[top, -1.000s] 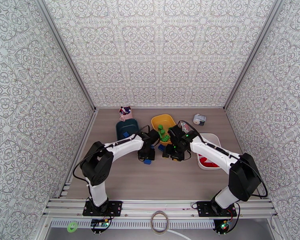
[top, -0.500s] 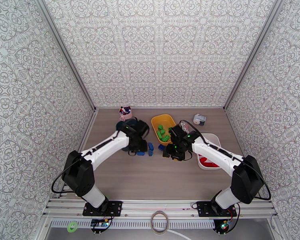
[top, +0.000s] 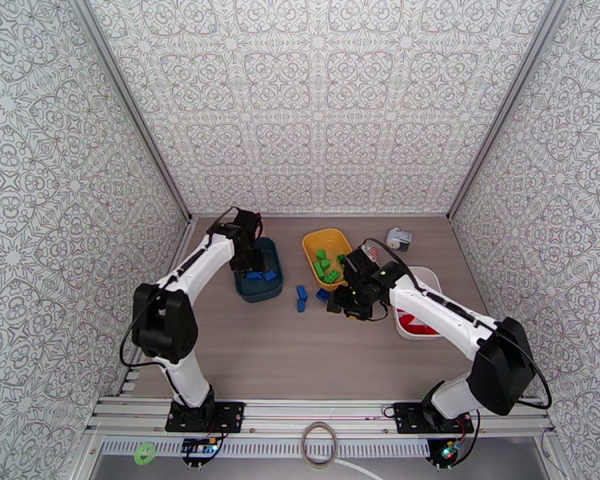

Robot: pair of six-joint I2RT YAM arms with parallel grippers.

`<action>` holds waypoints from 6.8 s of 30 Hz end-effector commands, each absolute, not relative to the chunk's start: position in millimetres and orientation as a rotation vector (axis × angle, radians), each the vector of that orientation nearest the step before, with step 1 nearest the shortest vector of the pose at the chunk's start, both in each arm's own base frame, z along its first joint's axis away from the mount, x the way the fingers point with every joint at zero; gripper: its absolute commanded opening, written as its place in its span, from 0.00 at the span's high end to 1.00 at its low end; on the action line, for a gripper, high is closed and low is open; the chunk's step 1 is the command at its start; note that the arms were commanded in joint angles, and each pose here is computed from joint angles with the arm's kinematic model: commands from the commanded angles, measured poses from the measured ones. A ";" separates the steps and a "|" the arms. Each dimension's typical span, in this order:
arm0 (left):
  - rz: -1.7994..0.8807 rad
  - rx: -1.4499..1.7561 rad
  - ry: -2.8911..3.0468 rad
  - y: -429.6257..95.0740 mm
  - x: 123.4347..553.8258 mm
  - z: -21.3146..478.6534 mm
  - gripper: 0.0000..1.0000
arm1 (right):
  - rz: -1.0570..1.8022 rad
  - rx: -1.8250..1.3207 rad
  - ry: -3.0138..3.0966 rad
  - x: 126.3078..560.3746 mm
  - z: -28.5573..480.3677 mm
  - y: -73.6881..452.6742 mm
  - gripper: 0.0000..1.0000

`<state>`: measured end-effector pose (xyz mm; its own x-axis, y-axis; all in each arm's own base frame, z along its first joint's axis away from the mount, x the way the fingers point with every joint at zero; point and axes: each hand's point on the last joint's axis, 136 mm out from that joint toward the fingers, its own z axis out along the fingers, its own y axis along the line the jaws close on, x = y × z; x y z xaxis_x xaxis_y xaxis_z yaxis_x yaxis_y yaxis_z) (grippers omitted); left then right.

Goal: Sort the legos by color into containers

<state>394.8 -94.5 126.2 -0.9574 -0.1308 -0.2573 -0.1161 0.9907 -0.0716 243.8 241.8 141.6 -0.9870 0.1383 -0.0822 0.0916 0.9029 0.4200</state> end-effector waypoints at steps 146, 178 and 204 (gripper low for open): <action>-0.635 -0.650 2.720 -99.5 296.2 149.8 0.21 | 0.279 -0.259 2.978 351.9 97.9 355.5 0.75; -0.744 -0.768 2.578 -72.6 252.6 168.9 0.03 | 1.176 -0.186 2.737 379.0 183.6 485.3 0.47; -0.371 0.277 2.795 -251.7 287.0 130.8 0.01 | 0.452 0.326 2.838 265.4 160.5 189.1 0.39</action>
<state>274.6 -231.1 131.5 -0.9626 0.0355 -0.2687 0.1115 0.9556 -0.2729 280.5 207.3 163.0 -0.9542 0.2140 -0.2089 0.1336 0.9300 0.3425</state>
